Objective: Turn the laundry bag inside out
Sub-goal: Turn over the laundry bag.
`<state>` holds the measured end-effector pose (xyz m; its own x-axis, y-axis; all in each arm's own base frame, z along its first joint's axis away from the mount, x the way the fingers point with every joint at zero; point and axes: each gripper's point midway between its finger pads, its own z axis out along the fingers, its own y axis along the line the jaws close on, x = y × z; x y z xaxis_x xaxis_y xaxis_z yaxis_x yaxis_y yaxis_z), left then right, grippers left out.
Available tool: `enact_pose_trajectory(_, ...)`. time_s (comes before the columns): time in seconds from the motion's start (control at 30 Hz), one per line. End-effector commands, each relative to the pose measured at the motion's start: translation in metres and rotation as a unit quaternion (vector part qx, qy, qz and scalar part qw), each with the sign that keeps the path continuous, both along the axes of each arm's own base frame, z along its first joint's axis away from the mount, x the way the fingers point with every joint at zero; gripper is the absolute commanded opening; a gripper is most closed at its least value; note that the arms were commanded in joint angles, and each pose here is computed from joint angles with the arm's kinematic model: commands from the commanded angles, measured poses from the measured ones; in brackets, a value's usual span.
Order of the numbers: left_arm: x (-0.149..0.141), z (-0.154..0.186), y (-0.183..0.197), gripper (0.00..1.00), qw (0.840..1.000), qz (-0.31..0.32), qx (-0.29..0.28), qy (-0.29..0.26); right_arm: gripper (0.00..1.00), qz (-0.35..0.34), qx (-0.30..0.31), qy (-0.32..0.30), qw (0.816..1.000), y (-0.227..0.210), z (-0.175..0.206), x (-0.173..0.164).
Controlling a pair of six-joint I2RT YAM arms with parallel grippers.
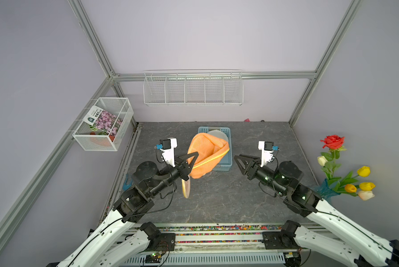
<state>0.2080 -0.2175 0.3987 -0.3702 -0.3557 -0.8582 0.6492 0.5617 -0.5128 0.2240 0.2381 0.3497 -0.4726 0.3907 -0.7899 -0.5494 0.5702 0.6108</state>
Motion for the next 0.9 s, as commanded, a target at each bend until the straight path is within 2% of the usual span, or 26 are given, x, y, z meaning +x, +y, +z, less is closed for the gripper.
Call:
enact_pose_trajectory(0.0,0.012,0.007,0.009,0.00,0.999,0.042,-0.018,-0.016,0.52,0.003,0.022,0.012,1.000,0.003,0.014,-0.006)
enact_pose_trajectory(0.13,0.020,0.002,0.012,0.00,0.997,0.065,-0.021,-0.017,0.51,0.063,0.057,0.048,0.995,0.047,0.019,-0.016)
enact_pose_trajectory(0.3,0.034,-0.009,0.015,0.00,0.995,0.098,-0.027,-0.012,0.52,0.116,0.107,0.054,0.986,0.100,0.034,-0.021)
enact_pose_trajectory(0.57,0.037,-0.015,0.018,0.00,0.993,0.112,-0.030,-0.011,0.49,0.121,0.151,0.053,0.980,0.129,0.054,-0.017)
enact_pose_trajectory(0.87,0.036,-0.010,0.019,0.00,0.993,0.115,-0.030,-0.027,0.49,0.078,0.146,0.145,0.975,0.142,0.025,0.000)
